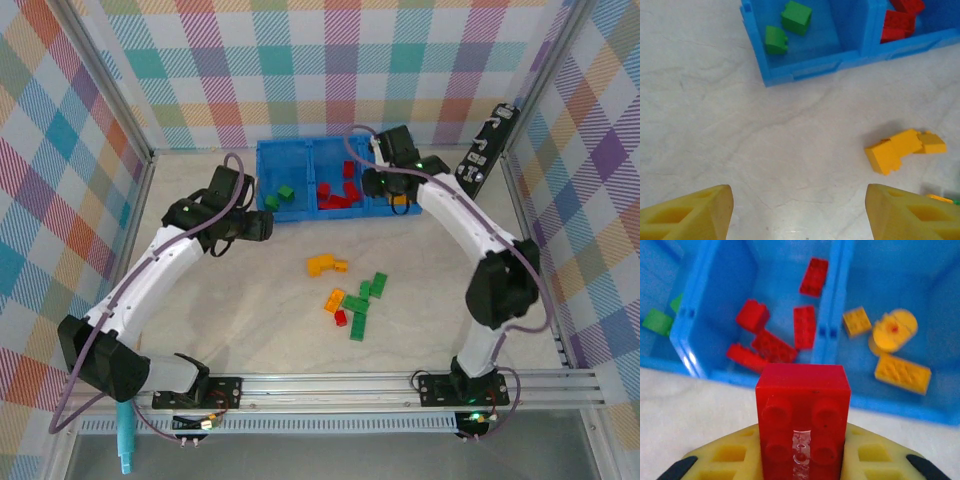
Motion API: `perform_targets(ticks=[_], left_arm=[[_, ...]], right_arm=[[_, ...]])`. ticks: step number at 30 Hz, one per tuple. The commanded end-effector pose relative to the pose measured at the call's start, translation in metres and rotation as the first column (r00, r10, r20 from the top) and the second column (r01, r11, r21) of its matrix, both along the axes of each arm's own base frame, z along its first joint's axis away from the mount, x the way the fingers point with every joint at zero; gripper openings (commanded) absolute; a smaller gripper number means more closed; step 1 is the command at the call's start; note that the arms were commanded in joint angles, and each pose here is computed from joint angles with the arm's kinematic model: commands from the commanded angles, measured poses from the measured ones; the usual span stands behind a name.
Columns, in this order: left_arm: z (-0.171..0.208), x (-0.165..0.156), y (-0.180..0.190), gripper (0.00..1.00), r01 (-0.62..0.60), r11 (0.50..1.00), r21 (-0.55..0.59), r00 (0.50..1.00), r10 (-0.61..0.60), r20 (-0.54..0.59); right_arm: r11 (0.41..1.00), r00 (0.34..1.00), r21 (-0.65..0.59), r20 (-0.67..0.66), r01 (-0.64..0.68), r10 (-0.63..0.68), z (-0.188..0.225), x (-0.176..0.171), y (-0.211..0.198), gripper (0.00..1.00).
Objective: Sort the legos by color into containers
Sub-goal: Place the lego in the container.
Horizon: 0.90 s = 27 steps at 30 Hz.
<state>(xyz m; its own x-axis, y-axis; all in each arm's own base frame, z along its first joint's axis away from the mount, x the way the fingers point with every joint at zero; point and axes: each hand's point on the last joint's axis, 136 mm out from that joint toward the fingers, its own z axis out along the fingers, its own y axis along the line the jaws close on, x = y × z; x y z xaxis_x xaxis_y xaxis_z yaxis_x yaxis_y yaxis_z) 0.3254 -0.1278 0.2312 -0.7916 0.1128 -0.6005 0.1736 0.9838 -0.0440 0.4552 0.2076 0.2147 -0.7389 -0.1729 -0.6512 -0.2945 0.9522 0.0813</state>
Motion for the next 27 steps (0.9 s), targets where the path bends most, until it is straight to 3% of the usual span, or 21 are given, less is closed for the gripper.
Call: perform_targets(ticks=[1, 11, 20, 27], left_arm=[[-0.014, -0.017, 0.0, 0.7, 0.006, 0.999, -0.044, 0.997, -0.009, -0.078], [-0.051, -0.041, -0.004, 0.73, -0.047, 0.992, -0.113, 0.983, 0.026, -0.181], [-0.071, -0.043, -0.025, 0.73, -0.041, 0.987, -0.156, 0.968, 0.0, -0.252], [-0.075, -0.038, -0.032, 0.73, -0.034, 0.988, -0.148, 0.964, -0.007, -0.264]], right_arm=[[0.997, 0.997, -0.002, 0.023, -0.076, 0.076, -0.006, 0.031, 0.021, 0.27], [0.988, 0.989, 0.03, 0.01, -0.149, 0.149, -0.038, 0.081, 0.061, 0.27], [0.979, 0.978, 0.011, -0.047, -0.203, 0.204, -0.079, 0.08, 0.076, 0.38], [0.976, 0.973, 0.033, -0.078, -0.214, 0.216, -0.085, 0.07, 0.077, 0.46]])
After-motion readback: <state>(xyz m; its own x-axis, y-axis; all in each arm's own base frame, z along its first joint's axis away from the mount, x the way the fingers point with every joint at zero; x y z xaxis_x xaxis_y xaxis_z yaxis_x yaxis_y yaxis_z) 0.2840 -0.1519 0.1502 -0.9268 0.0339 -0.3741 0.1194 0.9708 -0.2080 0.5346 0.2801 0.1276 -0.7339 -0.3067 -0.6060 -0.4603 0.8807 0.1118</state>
